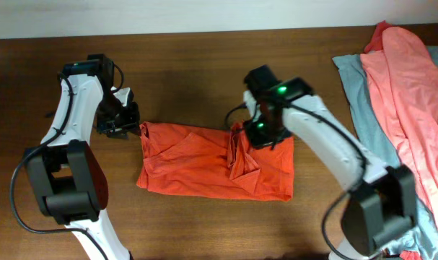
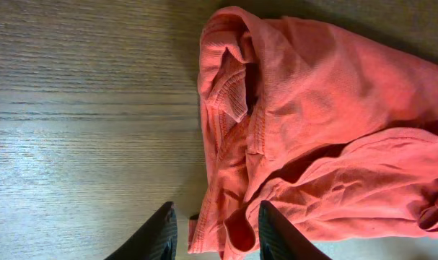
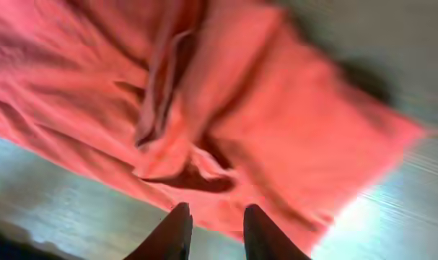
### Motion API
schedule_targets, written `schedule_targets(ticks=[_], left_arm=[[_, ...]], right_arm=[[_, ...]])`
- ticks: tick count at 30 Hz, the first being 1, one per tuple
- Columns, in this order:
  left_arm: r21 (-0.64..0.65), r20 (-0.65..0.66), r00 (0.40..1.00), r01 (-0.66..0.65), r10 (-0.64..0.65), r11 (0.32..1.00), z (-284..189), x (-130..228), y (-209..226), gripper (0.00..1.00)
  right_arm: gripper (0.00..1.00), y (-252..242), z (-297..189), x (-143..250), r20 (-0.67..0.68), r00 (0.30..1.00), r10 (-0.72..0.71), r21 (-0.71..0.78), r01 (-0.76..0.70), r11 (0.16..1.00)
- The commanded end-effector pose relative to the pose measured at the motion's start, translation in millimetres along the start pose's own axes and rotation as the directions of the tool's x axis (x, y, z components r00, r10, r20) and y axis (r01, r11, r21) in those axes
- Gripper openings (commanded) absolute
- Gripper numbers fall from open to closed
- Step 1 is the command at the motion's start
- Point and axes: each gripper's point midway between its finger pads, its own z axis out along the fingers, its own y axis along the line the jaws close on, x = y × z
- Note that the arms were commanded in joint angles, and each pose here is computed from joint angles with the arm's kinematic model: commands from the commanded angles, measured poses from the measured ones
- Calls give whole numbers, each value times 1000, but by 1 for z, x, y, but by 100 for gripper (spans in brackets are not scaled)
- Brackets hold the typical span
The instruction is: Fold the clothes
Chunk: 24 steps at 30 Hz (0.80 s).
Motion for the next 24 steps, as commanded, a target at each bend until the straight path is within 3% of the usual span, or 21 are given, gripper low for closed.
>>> schedule_targets(ticks=[1, 4, 11, 19, 24], left_arm=[[5, 32, 999, -6, 6, 1000, -12, -2, -4, 37], [4, 28, 1000, -5, 5, 1000, -12, -1, -4, 37], [4, 23, 1000, -4, 4, 1000, -12, 0, -3, 37], [4, 23, 1000, -4, 4, 1000, -12, 0, -3, 37], [4, 18, 1000, -18, 18, 1000, -12, 2, -3, 37]], right_arm=[[27, -22, -18, -1, 34, 999, 42, 47, -44, 998], [24, -37, 0, 5, 7, 997, 82, 100, -82, 992], [21, -29, 62, 23, -57, 994, 92, 48, -89, 995], [21, 15, 93, 28, -16, 1000, -18, -14, 18, 1000], [21, 81, 96, 30, 32, 985, -172, -151, 175, 973]])
